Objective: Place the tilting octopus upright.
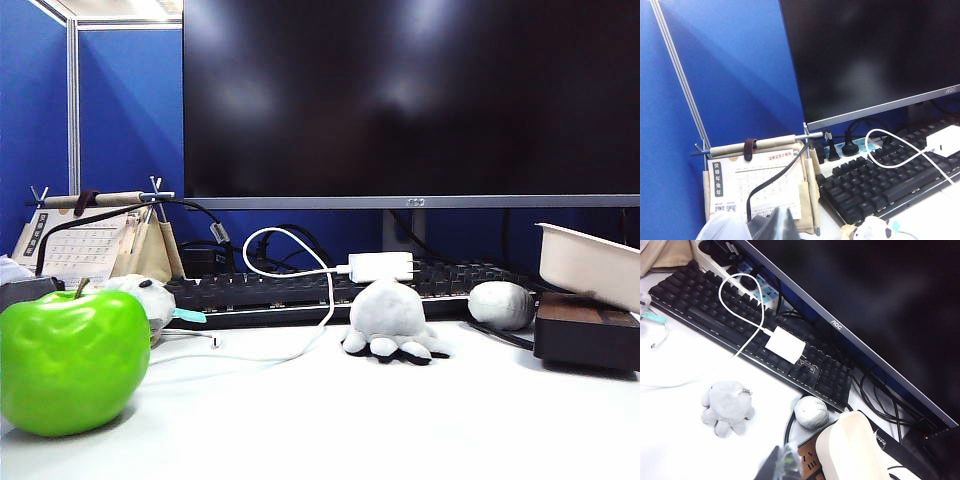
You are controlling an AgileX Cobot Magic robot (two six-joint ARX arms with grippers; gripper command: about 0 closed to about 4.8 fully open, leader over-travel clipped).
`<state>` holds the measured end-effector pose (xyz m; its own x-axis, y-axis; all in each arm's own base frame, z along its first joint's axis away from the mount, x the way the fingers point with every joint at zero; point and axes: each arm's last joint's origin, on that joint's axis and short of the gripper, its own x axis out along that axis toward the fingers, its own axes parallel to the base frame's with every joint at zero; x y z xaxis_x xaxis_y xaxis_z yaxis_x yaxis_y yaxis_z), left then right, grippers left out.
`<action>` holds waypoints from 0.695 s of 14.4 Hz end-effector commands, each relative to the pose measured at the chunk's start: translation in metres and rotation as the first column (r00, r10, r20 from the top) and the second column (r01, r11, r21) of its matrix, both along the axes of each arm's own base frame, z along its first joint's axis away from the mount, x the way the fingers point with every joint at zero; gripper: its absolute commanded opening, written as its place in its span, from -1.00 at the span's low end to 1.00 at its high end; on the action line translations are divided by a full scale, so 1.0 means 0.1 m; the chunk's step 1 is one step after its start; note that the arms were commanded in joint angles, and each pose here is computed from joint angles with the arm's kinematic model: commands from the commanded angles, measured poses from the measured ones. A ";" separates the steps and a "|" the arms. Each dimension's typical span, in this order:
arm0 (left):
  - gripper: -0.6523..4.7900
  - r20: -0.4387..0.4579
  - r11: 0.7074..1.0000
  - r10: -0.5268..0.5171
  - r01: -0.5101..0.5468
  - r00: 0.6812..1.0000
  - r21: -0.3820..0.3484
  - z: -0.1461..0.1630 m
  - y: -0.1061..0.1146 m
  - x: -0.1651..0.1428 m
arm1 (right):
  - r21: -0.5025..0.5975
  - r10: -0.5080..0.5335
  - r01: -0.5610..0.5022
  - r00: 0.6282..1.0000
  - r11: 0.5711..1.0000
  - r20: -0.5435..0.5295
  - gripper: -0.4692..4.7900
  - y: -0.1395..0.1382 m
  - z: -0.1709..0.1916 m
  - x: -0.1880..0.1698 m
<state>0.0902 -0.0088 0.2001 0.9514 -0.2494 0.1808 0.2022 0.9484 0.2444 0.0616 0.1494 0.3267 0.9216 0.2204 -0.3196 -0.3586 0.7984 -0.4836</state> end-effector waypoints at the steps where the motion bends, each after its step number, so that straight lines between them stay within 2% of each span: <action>1: -0.78 0.014 1.000 0.000 0.001 1.000 -0.007 0.01 0.00 -0.01 | 0.023 -0.005 0.005 1.000 1.000 0.007 -0.83 0.00 0.03 0.00; 5: -0.78 0.004 1.000 0.021 -0.021 1.000 -0.011 0.01 0.00 0.00 | 0.023 -0.005 0.005 1.000 1.000 0.007 -0.83 0.00 0.03 0.00; 7: -0.78 -0.083 0.993 0.116 -0.118 0.990 -0.017 -0.08 0.03 0.02 | 0.023 -0.005 0.005 1.000 1.000 0.007 -0.83 0.00 0.03 0.00; 8: -0.78 -0.147 0.987 0.154 -0.158 0.977 -0.012 -0.14 0.04 0.02 | 0.023 -0.005 0.005 1.000 1.000 0.007 -0.83 0.00 0.03 0.00; 10: -0.78 -0.232 0.971 0.218 -0.235 0.948 -0.051 -0.21 0.07 0.02 | 0.023 -0.005 0.005 1.000 1.000 0.007 -0.83 0.00 0.03 0.00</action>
